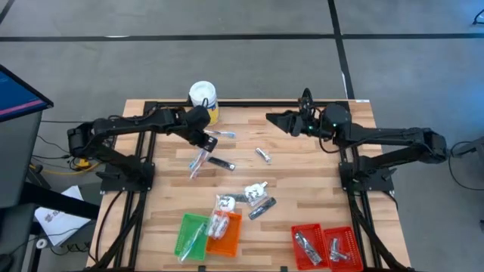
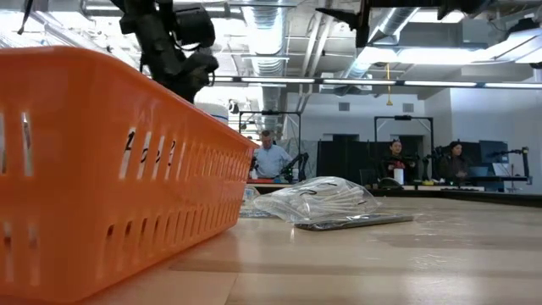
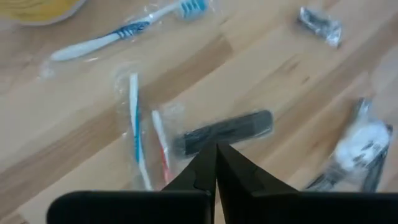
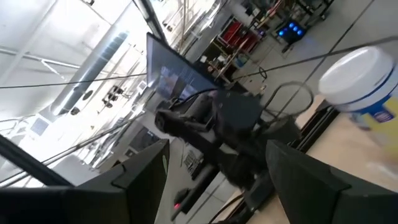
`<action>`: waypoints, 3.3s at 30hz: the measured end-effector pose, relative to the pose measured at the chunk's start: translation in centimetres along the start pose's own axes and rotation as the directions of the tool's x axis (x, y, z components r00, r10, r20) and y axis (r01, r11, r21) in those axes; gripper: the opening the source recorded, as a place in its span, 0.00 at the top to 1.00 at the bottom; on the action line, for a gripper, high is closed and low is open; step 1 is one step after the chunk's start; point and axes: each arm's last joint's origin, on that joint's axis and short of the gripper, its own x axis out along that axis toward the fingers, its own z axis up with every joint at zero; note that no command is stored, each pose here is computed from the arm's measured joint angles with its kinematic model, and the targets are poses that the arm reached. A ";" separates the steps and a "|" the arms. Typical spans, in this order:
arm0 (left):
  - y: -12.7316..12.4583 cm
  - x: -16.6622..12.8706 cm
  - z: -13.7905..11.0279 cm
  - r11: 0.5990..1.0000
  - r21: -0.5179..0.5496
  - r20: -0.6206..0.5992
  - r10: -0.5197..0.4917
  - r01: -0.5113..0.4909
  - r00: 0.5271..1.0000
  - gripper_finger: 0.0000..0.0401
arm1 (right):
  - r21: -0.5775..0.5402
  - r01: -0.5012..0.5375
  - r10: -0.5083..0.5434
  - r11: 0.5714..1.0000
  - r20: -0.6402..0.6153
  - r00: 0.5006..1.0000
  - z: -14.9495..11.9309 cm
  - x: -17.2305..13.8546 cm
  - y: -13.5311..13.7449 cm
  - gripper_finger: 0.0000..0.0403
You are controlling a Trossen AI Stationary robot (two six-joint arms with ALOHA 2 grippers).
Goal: Pick & Place Travel size toiletries
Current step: Put the blue toothbrush into the green basket
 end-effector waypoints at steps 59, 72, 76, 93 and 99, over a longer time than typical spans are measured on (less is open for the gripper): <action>2.5 9.9 -4.5 0.963 0.146 -0.155 0.248 -0.226 0.956 0.73 | -0.072 0.103 -0.096 0.992 0.104 0.990 2.7 -0.2 -2.3 0.35; 2.3 6.5 -3.6 0.983 0.106 -0.044 0.152 -0.147 0.987 0.95 | -0.072 0.103 -0.095 0.992 0.104 0.990 2.7 -0.2 -2.3 0.35; 2.0 4.3 -3.4 0.992 0.096 0.025 0.086 -0.088 0.996 0.96 | -0.072 0.103 -0.095 0.992 0.104 0.990 2.7 -0.2 -2.3 0.35; -0.2 -4.1 -1.5 0.922 0.136 0.440 -0.385 0.364 0.811 0.96 | -0.084 0.101 -0.092 0.991 0.107 0.990 2.8 -0.2 -2.2 0.35; -1.5 -5.5 -0.1 0.824 0.166 0.551 -0.533 0.542 0.642 0.96 | -0.080 0.098 -0.089 0.992 0.106 0.990 2.7 -0.2 -2.2 0.35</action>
